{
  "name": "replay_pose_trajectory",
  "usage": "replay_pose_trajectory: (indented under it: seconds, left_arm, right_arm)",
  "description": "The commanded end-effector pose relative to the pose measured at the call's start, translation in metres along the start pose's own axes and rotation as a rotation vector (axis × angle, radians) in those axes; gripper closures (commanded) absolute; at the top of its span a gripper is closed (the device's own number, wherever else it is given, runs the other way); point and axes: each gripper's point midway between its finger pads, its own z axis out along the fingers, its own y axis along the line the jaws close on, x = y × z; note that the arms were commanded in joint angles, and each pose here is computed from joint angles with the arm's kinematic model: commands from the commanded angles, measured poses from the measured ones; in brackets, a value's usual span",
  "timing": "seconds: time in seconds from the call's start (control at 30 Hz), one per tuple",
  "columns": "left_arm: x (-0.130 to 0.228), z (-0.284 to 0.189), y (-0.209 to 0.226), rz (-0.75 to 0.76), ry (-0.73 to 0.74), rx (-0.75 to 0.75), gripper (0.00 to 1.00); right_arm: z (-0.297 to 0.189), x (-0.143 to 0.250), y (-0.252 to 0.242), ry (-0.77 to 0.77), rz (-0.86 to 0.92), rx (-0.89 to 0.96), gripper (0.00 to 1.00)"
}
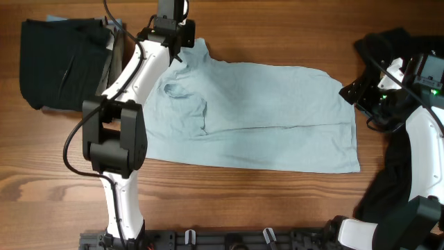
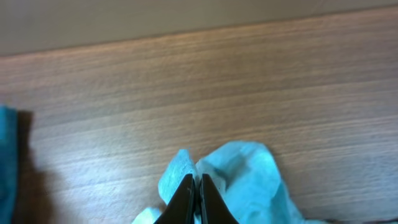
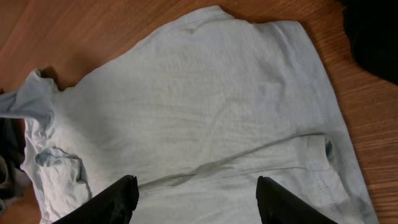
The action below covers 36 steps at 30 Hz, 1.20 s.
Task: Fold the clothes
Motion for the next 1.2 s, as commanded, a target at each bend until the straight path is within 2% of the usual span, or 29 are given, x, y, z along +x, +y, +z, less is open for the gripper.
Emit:
replay_pose_trajectory:
  seconds: [0.0, 0.13, 0.27, 0.33, 0.4, 0.53, 0.57, 0.63, 0.8, 0.9, 0.97, 1.17]
  left_arm:
    - [-0.02, -0.034, 0.015, -0.005, -0.034, -0.042, 0.96]
    - [-0.001, -0.05, 0.017, 0.008, 0.061, -0.046, 0.96]
    - [0.044, -0.064, 0.019, 0.027, 0.251, -0.042, 0.91]
    - [0.067, -0.071, 0.015, 0.033, 0.35, -0.013, 0.8]
    - [0.079, -0.075, 0.013, 0.037, 0.402, 0.0, 0.64]
    - [0.054, -0.073, 0.015, 0.059, 0.301, 0.004, 0.32]
    - [0.043, -0.07, 0.015, 0.051, 0.257, 0.005, 0.29]
    - [0.027, -0.065, 0.016, 0.041, 0.187, 0.005, 0.3]
    - [0.01, -0.036, 0.009, 0.01, 0.096, 0.079, 0.45]
    - [0.023, -0.007, 0.003, 0.001, 0.113, 0.119, 0.47]
    - [0.037, 0.009, 0.003, -0.001, 0.143, 0.117, 0.43]
    - [0.066, 0.032, -0.009, -0.007, 0.211, 0.18, 0.44]
  right_arm:
    - [0.0, 0.0, -0.001, -0.005, 0.003, 0.015, 0.34]
    - [0.0, 0.0, -0.001, -0.005, 0.004, 0.015, 0.34]
    - [0.0, -0.001, -0.001, -0.006, 0.004, 0.015, 0.34]
    - [0.0, -0.001, -0.001, -0.006, 0.004, 0.015, 0.34]
    - [0.0, -0.001, -0.001, -0.008, 0.002, 0.014, 0.33]
    - [0.0, -0.006, 0.0, -0.025, -0.005, 0.01, 0.31]
    - [0.0, -0.006, 0.0, -0.028, -0.007, 0.01, 0.31]
    - [0.0, -0.007, 0.0, -0.032, -0.007, 0.009, 0.31]
    - [0.0, -0.007, 0.0, -0.03, 0.0, 0.009, 0.3]
    - [0.0, -0.007, 0.0, -0.03, 0.0, 0.009, 0.3]
    - [0.0, -0.007, 0.0, -0.03, 0.0, 0.009, 0.3]
    - [0.0, -0.007, 0.0, -0.03, 0.0, 0.009, 0.3]
